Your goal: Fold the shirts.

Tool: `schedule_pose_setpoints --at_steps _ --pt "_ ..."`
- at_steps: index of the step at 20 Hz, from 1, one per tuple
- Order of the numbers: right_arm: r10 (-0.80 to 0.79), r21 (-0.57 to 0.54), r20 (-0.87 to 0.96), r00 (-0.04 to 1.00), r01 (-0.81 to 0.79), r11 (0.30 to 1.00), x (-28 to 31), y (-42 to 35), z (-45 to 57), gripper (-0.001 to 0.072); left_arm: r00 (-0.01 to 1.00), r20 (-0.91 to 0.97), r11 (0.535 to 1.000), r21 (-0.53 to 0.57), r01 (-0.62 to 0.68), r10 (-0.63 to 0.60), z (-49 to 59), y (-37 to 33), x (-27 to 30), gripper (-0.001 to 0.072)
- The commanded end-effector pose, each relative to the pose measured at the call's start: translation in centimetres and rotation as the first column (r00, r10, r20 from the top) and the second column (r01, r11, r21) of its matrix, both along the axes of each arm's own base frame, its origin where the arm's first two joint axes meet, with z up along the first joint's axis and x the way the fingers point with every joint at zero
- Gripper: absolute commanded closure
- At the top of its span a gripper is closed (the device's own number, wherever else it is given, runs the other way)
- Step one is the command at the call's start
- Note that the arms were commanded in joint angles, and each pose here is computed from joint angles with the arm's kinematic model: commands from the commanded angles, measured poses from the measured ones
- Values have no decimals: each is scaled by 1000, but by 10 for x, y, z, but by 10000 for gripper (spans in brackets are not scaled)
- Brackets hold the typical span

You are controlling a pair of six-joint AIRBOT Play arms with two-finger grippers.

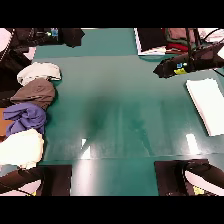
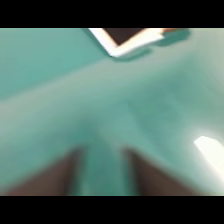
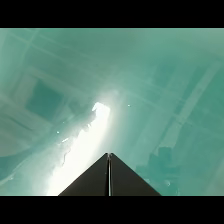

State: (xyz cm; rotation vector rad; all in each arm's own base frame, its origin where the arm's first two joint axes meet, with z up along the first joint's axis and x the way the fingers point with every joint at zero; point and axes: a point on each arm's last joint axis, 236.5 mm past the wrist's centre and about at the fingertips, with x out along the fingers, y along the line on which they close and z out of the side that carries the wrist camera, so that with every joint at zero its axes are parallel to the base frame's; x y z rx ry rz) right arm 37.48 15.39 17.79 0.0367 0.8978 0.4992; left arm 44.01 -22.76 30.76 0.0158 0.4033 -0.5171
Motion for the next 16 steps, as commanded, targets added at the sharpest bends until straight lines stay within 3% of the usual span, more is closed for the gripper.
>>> schedule_pose_setpoints --at_steps 1,4,7,11,16 --pt "0 1 -1 1000 0 1000 0 0 0 689 972 87 963 141 -229 218 -8 74 45 86" --pt "1 1 -1 1000 -1 1000 0 1 0 689 914 -52 893 242 -379 402 -78 162 87 86" --pt "1 1 -1 1000 -1 1000 0 1 0 689 828 -210 834 333 -439 520 -170 228 116 86" --pt "1 2 -1 1000 -1 1000 0 1 0 689 734 -346 799 401 -448 584 -276 277 135 86" --pt "1 2 -1 1000 -1 1000 0 1 0 689 715 -359 789 409 -457 600 -333 299 153 86"
